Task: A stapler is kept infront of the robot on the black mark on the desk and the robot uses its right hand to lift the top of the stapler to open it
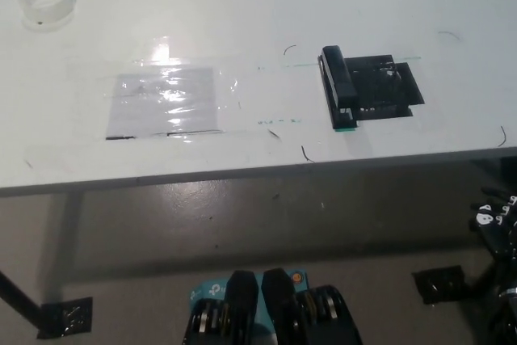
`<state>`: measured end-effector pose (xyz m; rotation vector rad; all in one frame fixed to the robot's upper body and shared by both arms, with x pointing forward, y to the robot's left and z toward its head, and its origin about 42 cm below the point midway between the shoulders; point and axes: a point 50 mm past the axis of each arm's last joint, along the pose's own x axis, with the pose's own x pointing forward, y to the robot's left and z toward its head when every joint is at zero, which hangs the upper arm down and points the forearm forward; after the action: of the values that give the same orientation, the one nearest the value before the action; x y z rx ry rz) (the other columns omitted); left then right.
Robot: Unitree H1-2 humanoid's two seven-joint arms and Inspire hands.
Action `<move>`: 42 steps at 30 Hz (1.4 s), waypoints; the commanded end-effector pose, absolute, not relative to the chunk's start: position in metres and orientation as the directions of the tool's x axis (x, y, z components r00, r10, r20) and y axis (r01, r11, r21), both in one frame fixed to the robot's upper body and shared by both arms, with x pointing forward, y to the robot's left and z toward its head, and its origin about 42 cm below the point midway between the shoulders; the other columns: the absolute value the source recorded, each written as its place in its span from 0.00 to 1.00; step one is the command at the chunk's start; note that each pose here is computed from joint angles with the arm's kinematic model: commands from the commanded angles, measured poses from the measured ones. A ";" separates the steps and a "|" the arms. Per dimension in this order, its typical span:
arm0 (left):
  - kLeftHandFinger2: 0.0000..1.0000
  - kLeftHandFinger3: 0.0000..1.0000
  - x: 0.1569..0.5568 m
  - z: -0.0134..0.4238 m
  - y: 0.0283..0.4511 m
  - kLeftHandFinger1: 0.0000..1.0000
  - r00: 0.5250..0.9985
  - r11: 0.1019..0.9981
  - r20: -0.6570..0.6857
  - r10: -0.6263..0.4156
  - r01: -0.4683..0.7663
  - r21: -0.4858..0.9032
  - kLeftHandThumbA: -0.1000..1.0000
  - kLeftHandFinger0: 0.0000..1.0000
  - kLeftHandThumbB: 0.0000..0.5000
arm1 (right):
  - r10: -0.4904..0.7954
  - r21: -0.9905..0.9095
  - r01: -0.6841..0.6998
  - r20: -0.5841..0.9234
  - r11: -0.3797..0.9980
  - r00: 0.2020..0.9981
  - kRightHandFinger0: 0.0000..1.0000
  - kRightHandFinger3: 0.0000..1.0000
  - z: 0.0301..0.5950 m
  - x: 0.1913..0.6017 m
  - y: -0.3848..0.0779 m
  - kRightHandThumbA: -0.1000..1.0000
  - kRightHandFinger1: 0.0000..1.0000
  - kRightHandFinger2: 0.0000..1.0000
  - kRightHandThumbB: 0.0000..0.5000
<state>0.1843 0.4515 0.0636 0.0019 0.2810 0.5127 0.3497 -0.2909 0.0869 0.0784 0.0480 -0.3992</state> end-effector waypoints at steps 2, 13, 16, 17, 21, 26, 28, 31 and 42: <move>0.62 0.80 0.185 0.069 0.454 0.48 0.845 0.876 -0.241 0.478 -0.478 0.062 1.00 0.43 0.45 | -0.370 0.131 0.364 0.029 0.922 0.928 0.33 0.56 0.118 0.358 -0.286 0.44 0.31 0.40 0.04; 0.63 0.79 0.185 0.068 0.452 0.49 0.837 0.871 -0.253 0.485 -0.488 0.056 1.00 0.44 0.46 | -0.163 0.252 0.114 0.185 0.961 0.969 0.38 0.60 0.202 0.373 -0.219 0.43 0.36 0.44 0.00; 0.62 0.80 0.185 0.068 0.452 0.49 0.838 0.873 -0.253 0.483 -0.485 0.060 1.00 0.44 0.45 | -0.101 0.287 0.037 0.211 0.957 0.972 0.39 0.60 0.224 0.380 -0.195 0.45 0.36 0.45 0.00; 0.62 0.80 0.185 0.068 0.452 0.49 0.838 0.873 -0.253 0.483 -0.485 0.059 1.00 0.44 0.48 | -0.074 0.302 0.004 0.219 0.953 0.973 0.39 0.62 0.228 0.383 -0.187 0.45 0.36 0.47 0.00; 0.62 0.81 0.184 0.068 0.450 0.49 0.840 0.874 -0.253 0.481 -0.482 0.061 1.00 0.45 0.46 | -0.038 0.345 -0.038 0.212 0.938 0.976 0.33 0.60 0.242 0.393 -0.162 0.48 0.32 0.42 0.00; 0.59 0.79 0.186 0.067 0.450 0.47 0.841 0.874 -0.251 0.480 -0.482 0.057 1.00 0.42 0.50 | 0.004 0.461 -0.070 0.142 0.884 0.990 0.37 0.72 0.253 0.407 -0.143 0.56 0.38 0.48 0.01; 0.59 0.78 0.186 0.066 0.450 0.46 0.840 0.873 -0.249 0.482 -0.483 0.062 1.00 0.41 0.52 | 0.011 0.501 -0.065 0.111 0.863 0.994 0.37 0.73 0.255 0.413 -0.137 0.56 0.39 0.50 0.00; 0.60 0.79 0.186 0.066 0.450 0.47 0.843 0.876 -0.249 0.478 -0.480 0.054 1.00 0.42 0.51 | 0.010 0.577 -0.046 0.065 0.816 0.998 0.41 0.71 0.254 0.421 -0.130 0.56 0.41 0.51 0.00; 0.64 0.82 0.186 0.068 0.446 0.50 0.839 0.872 -0.255 0.481 -0.487 0.042 1.00 0.45 0.49 | -0.008 0.842 0.151 -0.172 0.518 0.985 0.65 0.92 0.251 0.443 -0.114 0.90 0.72 0.74 0.00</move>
<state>0.1849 0.4420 0.0578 -0.0346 0.2874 0.5066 0.4325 -0.1352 0.2237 0.8621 0.1154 -0.1222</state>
